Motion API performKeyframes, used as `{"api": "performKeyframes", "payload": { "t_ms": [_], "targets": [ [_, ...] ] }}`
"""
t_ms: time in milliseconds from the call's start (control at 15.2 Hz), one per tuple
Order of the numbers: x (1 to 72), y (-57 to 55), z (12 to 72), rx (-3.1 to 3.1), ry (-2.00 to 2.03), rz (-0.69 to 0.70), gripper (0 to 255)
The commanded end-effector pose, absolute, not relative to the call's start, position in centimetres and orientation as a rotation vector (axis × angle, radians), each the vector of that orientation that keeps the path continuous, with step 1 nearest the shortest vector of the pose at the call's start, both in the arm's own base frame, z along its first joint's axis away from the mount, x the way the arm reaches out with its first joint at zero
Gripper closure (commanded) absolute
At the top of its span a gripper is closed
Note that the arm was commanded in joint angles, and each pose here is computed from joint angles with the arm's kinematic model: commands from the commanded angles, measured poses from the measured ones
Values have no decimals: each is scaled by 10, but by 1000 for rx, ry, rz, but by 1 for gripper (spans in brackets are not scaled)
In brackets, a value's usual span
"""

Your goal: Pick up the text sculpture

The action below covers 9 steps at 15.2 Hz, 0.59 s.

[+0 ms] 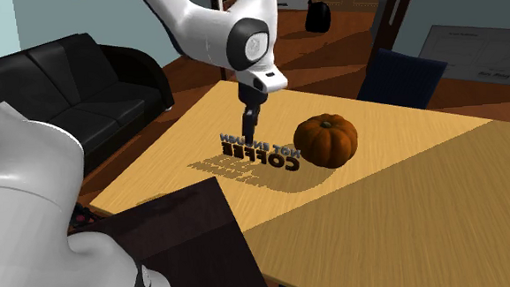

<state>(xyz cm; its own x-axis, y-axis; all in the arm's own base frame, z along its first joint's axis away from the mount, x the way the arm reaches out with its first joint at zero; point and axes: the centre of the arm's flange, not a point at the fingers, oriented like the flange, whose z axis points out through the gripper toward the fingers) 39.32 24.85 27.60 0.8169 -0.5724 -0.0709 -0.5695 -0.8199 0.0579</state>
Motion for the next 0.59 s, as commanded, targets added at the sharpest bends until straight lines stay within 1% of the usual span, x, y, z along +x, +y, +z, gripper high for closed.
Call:
{"api": "performKeyframes", "payload": {
  "t_ms": [0,396,528],
  "targets": [
    [404,259,258,2935,-1011,-140,0],
    [440,294,196,2853,-1221,-169,0],
    [444,297,185,2845,-1240,-171,0]
  ]
}}
